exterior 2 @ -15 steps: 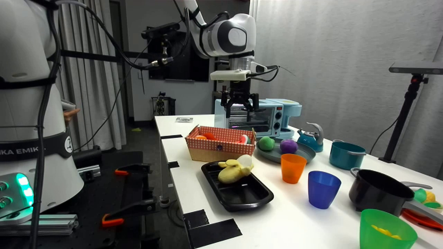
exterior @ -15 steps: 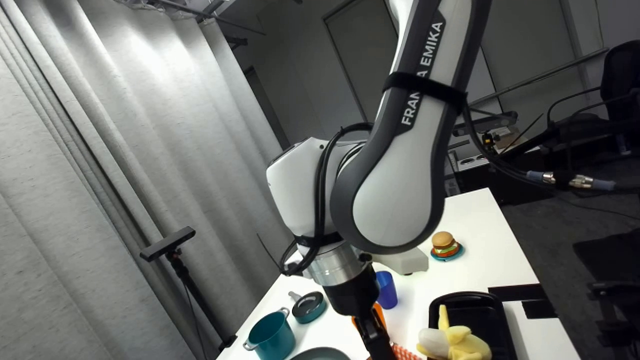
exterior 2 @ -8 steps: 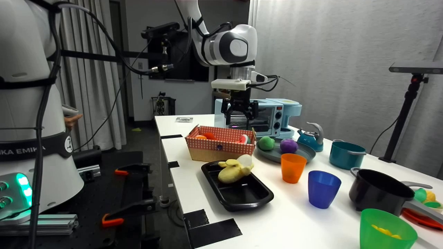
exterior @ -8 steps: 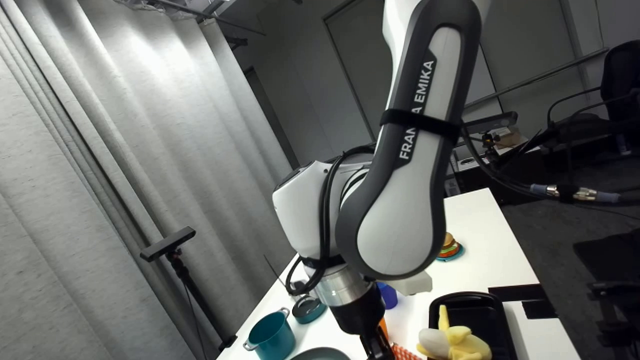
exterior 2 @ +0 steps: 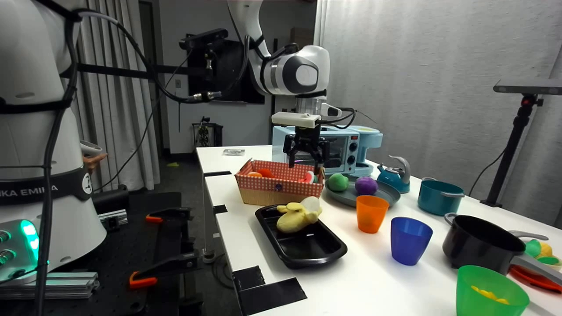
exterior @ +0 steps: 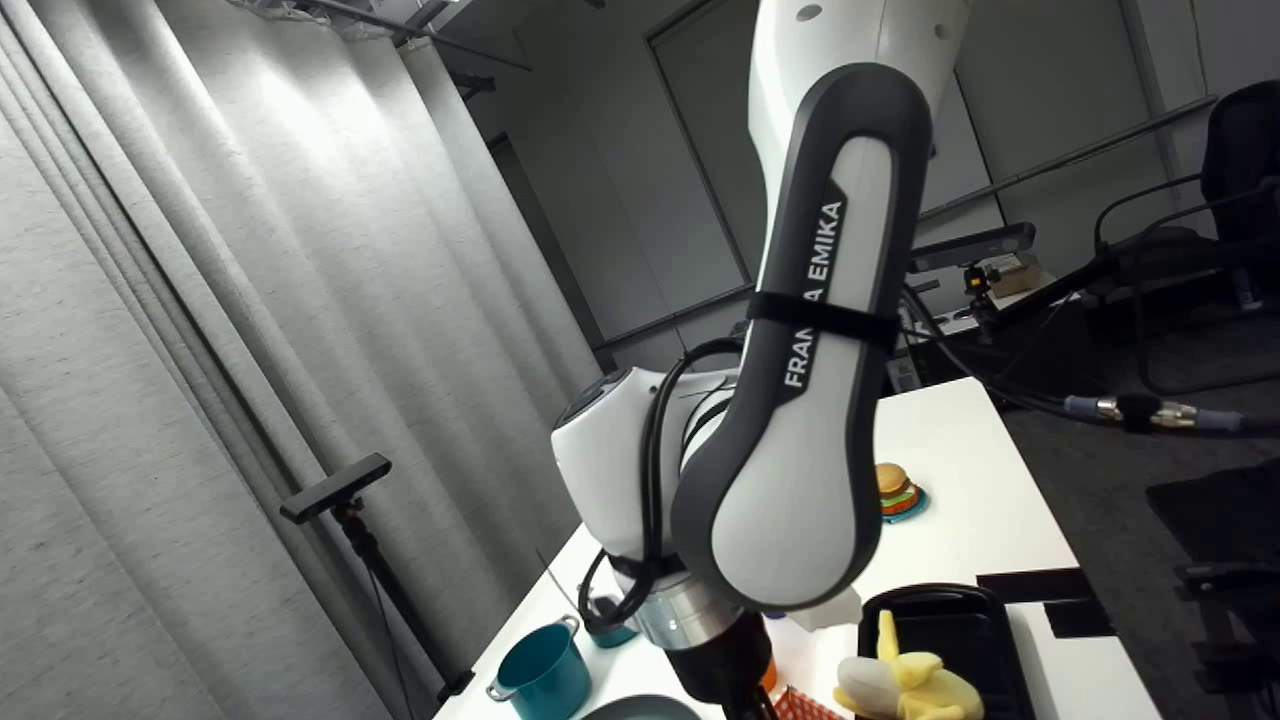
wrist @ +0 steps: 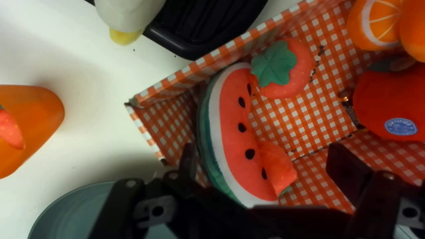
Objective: Take the banana, watermelon and peach plushies from the box one at a time and put them on the black plate
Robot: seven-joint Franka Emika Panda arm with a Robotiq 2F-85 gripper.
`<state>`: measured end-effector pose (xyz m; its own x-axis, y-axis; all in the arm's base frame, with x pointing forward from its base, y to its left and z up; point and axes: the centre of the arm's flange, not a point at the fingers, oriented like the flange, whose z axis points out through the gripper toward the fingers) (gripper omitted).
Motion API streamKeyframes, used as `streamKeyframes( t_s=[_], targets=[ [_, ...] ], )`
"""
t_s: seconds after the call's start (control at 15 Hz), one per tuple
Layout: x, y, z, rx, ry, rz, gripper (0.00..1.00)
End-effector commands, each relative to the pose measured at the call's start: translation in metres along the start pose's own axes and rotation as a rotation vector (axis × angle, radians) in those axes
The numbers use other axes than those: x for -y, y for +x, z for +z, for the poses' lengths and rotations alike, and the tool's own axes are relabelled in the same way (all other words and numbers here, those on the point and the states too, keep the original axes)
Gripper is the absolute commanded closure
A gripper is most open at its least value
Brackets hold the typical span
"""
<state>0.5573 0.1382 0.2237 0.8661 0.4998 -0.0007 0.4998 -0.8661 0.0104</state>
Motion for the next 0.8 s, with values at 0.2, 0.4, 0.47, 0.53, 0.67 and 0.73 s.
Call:
streamKeyframes(
  t_s=[0.2,0.4,0.47,0.53,0.67,0.73],
  targets=[
    [-0.013,0.011,0.026,-0.004,-0.010,0.036,0.00],
    [-0.013,0.011,0.035,0.005,-0.006,0.043,0.00],
    [-0.012,0.012,0.038,0.009,-0.004,0.046,0.00],
    [-0.012,0.012,0.041,0.012,0.000,0.048,0.00],
    [-0.011,0.012,0.046,0.018,0.004,0.053,0.00],
    [-0.010,0.013,0.049,0.021,0.007,0.057,0.00]
  ],
)
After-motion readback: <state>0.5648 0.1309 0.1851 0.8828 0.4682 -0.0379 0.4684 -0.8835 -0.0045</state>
